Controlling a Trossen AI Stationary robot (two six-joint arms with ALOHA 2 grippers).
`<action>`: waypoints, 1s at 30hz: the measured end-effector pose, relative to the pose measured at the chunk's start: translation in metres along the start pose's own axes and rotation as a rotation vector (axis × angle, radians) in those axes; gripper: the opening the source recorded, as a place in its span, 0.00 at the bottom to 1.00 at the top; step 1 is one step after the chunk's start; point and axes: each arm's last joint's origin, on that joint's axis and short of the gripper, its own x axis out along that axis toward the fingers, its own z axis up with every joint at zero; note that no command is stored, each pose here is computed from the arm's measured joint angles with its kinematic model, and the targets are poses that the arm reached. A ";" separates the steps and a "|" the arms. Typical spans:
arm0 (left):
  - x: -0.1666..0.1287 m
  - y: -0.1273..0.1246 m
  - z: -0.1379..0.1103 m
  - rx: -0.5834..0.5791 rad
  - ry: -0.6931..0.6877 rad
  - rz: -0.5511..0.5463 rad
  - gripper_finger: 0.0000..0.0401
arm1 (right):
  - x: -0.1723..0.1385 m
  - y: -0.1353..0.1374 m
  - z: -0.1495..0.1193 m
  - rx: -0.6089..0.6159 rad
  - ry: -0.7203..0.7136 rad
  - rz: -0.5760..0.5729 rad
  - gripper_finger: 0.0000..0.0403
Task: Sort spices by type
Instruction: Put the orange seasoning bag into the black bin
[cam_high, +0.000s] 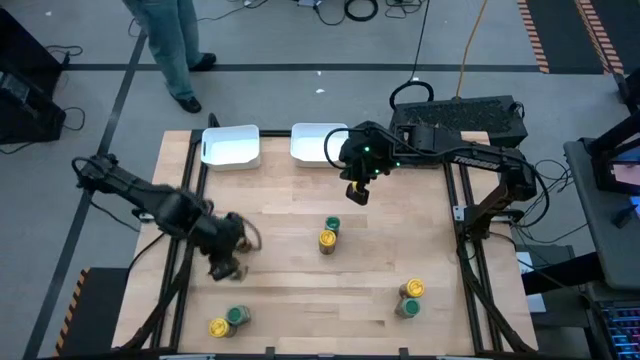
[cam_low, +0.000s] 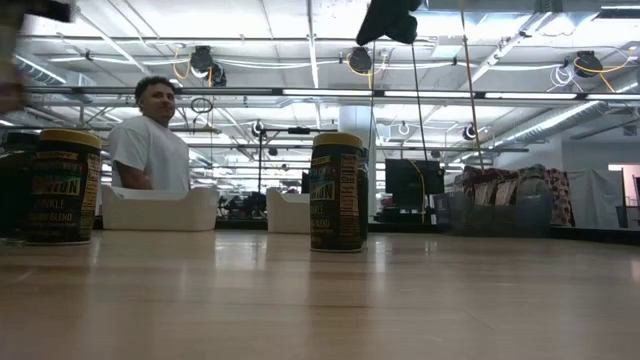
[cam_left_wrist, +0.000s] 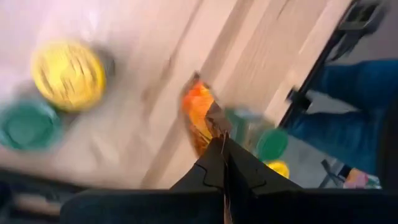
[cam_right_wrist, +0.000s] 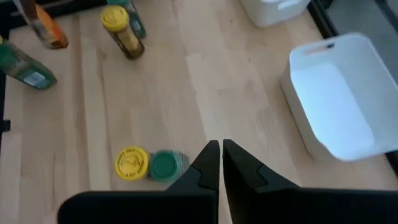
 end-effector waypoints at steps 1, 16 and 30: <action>-0.006 0.002 0.007 0.021 -0.027 -0.014 0.00 | 0.000 -0.003 -0.001 0.008 0.014 -0.006 0.00; -0.066 0.042 0.135 0.522 -0.303 0.142 0.00 | -0.035 -0.018 -0.018 0.181 0.086 -0.054 0.00; 0.018 0.093 0.229 0.831 -0.022 0.401 0.00 | -0.062 -0.026 -0.028 0.299 0.085 -0.028 0.00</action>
